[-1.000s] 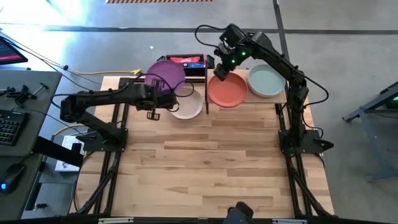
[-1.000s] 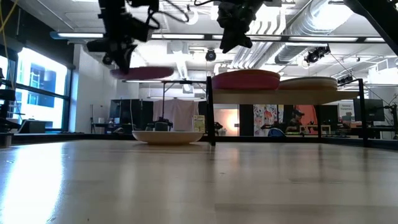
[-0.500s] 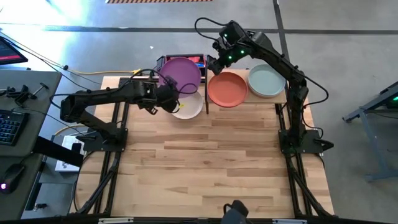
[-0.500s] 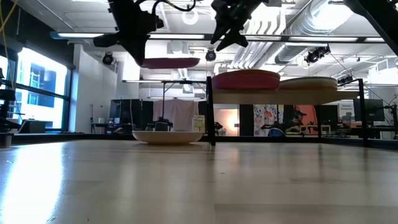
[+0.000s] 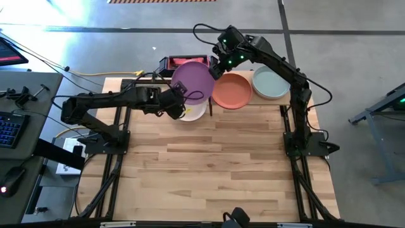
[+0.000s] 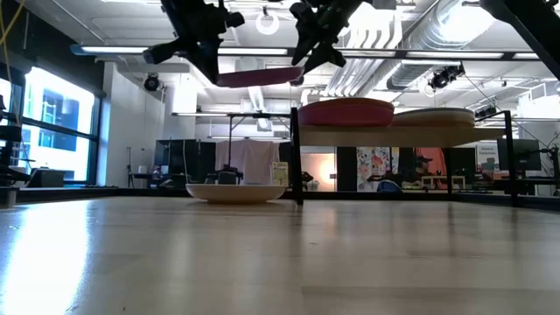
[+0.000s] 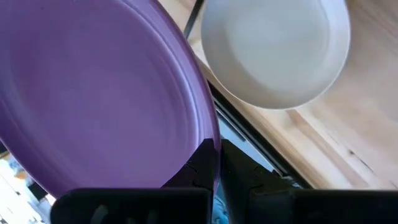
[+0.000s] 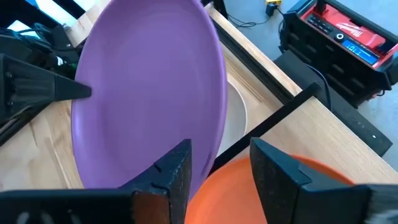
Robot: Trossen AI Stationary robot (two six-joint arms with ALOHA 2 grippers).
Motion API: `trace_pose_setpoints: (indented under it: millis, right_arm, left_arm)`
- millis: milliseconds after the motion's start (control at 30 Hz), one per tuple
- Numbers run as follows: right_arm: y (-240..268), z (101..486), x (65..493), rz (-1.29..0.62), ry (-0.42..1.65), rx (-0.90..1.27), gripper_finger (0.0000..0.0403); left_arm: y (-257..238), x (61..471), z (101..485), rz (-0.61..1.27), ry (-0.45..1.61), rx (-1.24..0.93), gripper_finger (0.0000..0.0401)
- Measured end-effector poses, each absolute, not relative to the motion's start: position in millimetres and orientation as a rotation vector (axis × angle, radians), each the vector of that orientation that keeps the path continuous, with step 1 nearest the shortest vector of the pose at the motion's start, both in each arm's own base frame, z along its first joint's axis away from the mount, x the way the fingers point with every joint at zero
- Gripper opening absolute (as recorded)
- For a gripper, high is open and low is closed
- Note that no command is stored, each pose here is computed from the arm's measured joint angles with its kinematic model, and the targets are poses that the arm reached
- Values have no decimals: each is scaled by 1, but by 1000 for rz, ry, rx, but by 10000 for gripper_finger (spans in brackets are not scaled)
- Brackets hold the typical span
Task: Place and stack plates onto a shelf
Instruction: Stack the purple plate on top of the orange plate on the shelf
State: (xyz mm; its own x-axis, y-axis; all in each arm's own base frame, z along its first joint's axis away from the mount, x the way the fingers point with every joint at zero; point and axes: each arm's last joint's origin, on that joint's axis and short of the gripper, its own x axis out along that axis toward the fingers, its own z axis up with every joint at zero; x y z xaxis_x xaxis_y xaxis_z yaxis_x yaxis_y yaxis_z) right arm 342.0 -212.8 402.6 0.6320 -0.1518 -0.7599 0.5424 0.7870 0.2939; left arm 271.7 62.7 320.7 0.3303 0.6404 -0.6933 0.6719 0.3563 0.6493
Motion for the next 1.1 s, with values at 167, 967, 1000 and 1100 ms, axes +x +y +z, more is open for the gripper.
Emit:
trace_pose_setpoints:
  millis: [167, 967, 1000, 1100]
  right_arm:
    - [-209, 402, 343, -426, 801, 553, 142]
    - [-206, 393, 348, -444, 857, 578, 16]
    - [-206, 393, 348, -449, 857, 576, 11]
    - [-206, 393, 347, -470, 857, 574, 4]
  left_arm:
    - [60, 273, 321, -36, 1343, 1332, 1]
    - [57, 278, 323, 116, 1260, 1184, 1]
    - [57, 278, 323, 129, 1253, 1168, 2]
    - [57, 278, 324, 184, 1229, 1092, 14]
